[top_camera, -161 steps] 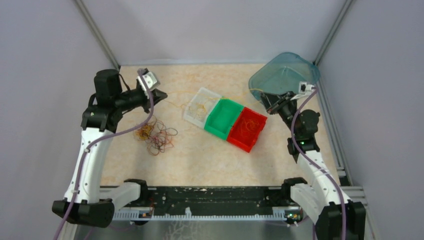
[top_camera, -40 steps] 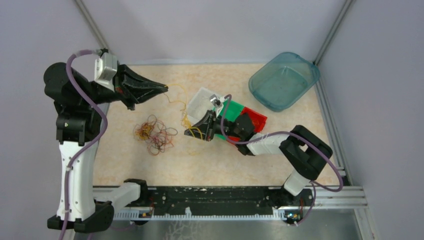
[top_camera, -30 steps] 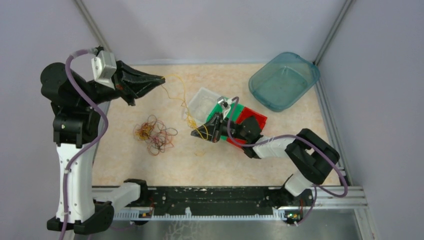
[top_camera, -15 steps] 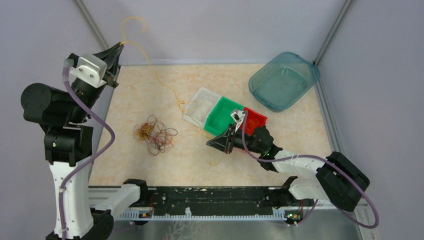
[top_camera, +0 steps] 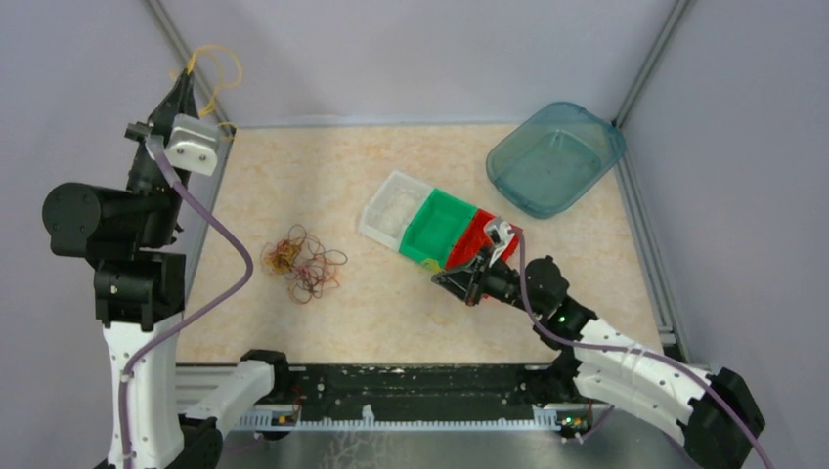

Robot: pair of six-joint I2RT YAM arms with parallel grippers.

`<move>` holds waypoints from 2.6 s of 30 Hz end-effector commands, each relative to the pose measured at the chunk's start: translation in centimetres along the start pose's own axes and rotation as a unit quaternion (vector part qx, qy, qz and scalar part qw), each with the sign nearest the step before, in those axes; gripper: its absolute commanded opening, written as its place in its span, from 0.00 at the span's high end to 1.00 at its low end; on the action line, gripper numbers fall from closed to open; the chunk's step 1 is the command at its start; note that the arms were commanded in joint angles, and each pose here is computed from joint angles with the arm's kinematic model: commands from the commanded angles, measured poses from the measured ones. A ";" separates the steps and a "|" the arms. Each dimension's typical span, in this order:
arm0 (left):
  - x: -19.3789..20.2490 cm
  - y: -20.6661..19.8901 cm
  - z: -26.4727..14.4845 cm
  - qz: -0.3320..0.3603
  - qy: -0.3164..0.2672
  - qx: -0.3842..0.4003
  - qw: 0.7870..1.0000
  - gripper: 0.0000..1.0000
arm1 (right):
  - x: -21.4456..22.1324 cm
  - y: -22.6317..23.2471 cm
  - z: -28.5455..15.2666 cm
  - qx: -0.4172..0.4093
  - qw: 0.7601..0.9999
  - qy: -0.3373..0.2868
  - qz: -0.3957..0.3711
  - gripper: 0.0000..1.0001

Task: Untangle the cables
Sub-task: Place the cable in the bin.

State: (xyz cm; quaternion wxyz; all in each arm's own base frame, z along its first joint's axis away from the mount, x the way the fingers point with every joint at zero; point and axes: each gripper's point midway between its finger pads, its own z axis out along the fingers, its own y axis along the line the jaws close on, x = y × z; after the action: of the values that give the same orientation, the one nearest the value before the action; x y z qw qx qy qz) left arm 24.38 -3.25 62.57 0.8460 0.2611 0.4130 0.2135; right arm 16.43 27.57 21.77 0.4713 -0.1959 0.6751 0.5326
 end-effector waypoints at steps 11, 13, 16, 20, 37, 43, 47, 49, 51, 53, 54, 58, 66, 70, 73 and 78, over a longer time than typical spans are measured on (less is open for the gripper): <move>-0.4 -8.7 -2.8 -0.130 0.000 0.200 0.971 1.00 | -13.7 -8.4 5.1 0.263 0.931 -0.108 -0.228 1.00; -0.6 -9.2 -3.1 -0.143 -0.001 0.213 0.967 1.00 | -14.4 -10.7 5.8 0.310 0.908 -0.114 -0.256 1.00; -0.9 -9.5 -3.4 -0.152 -0.005 0.222 0.963 1.00 | -13.6 -13.8 7.1 0.348 0.889 -0.091 -0.283 1.00; -1.1 -9.6 -3.6 -0.154 -0.008 0.225 0.962 1.00 | -10.5 -17.8 8.2 0.392 0.873 -0.018 -0.289 1.00; -1.8 -9.5 -3.5 -0.147 -0.023 0.232 0.961 1.00 | -3.4 -21.8 6.5 0.443 0.851 0.137 -0.244 0.69; -2.1 -9.6 -3.4 -0.150 -0.028 0.236 0.960 1.00 | -5.7 -20.3 6.3 0.445 0.859 0.105 -0.232 0.56; -2.4 -10.6 -3.7 -0.173 -0.032 0.260 0.949 1.00 | -10.4 -17.1 6.2 0.408 0.891 0.030 -0.198 0.53; -2.9 -12.2 -4.5 -0.190 -0.043 0.306 0.932 1.00 | -13.0 -14.3 6.3 0.356 0.917 -0.015 -0.181 0.43; -3.2 -13.8 -5.3 -0.205 -0.049 0.353 0.912 1.00 | -15.3 -10.7 6.7 0.277 0.942 -0.054 -0.182 0.34; -3.3 -15.1 -6.1 -0.225 -0.052 0.386 0.893 1.00 | -17.0 -5.5 7.5 0.162 0.961 -0.078 -0.209 0.28; -3.2 -15.8 -6.5 -0.236 -0.051 0.400 0.884 1.00 | -17.6 -3.2 7.6 0.113 0.965 -0.087 -0.219 0.26; -2.9 -17.8 -7.6 -0.291 -0.039 0.437 0.850 1.00 | -17.7 5.8 7.5 -0.110 0.957 -0.096 -0.249 0.25; -2.1 -19.9 -8.5 -0.361 -0.012 0.465 0.808 1.00 | -15.2 13.4 7.8 -0.277 0.920 -0.089 -0.264 0.23; -2.5 -20.0 -8.7 -0.380 -0.014 0.471 0.796 1.00 | -14.1 14.7 10.0 -0.290 0.921 -0.087 -0.245 0.25; -2.6 -19.9 -8.7 -0.383 -0.013 0.468 0.797 1.00 | -13.8 14.6 11.3 -0.287 0.924 -0.103 -0.230 0.32; -2.3 -20.3 -9.2 -0.394 -0.001 0.470 0.790 1.00 | -13.8 14.2 13.2 -0.270 0.930 -0.122 -0.218 0.52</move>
State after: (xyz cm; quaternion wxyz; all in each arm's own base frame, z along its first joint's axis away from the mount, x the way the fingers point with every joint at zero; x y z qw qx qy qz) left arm 19.39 -17.69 46.43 0.6334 0.4409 0.5334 -0.3463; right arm 17.62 40.97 36.48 0.5304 -0.4187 0.4398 0.5915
